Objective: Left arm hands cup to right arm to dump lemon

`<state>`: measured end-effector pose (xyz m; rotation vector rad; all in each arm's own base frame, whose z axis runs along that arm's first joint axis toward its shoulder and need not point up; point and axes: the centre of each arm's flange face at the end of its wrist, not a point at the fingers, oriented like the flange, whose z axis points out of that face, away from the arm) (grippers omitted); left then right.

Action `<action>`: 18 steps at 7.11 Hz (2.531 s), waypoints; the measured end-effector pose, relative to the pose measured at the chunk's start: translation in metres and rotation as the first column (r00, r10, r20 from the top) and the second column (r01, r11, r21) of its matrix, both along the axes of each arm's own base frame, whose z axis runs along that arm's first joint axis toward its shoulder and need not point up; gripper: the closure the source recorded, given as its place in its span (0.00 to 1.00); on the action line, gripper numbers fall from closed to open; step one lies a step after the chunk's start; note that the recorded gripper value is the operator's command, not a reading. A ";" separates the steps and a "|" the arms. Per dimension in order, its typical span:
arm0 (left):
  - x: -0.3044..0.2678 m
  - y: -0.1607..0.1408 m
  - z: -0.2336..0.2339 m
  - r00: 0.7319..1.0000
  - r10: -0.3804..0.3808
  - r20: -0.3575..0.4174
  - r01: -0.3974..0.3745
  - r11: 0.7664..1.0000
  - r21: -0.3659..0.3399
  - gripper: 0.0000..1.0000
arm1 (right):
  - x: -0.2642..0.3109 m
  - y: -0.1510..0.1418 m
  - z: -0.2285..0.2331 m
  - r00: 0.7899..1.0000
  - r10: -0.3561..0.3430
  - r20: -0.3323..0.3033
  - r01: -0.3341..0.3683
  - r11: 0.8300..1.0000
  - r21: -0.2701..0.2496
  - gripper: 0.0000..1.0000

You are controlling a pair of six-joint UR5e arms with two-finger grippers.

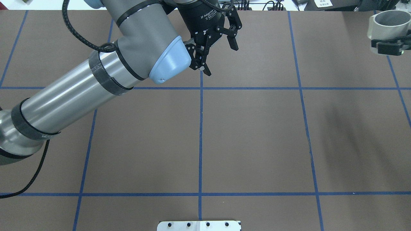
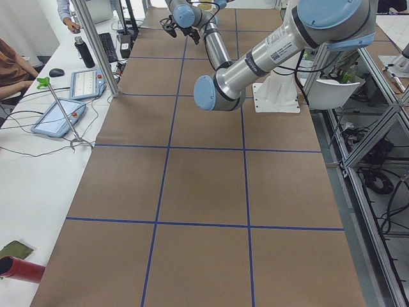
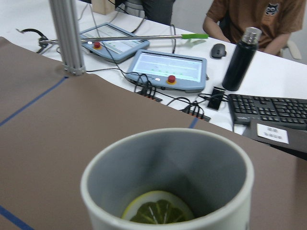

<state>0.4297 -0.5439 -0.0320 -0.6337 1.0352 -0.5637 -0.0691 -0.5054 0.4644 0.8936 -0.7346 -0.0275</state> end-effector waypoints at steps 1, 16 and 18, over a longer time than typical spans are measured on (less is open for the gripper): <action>-0.001 -0.001 0.000 1.000 -0.002 0.000 0.002 1.000 0.001 0.00 | 0.030 0.002 0.015 0.999 0.045 -0.022 -0.046 0.999 -0.025 1.00; -0.020 -0.006 0.028 0.999 -0.034 0.012 0.034 0.999 -0.005 0.00 | 0.128 0.162 0.154 0.861 0.321 0.395 -0.310 0.946 -0.094 1.00; -0.022 -0.007 0.038 0.999 -0.037 0.019 0.038 0.999 -0.009 0.00 | 0.128 0.154 0.143 0.811 0.333 0.480 -0.319 0.941 -0.114 1.00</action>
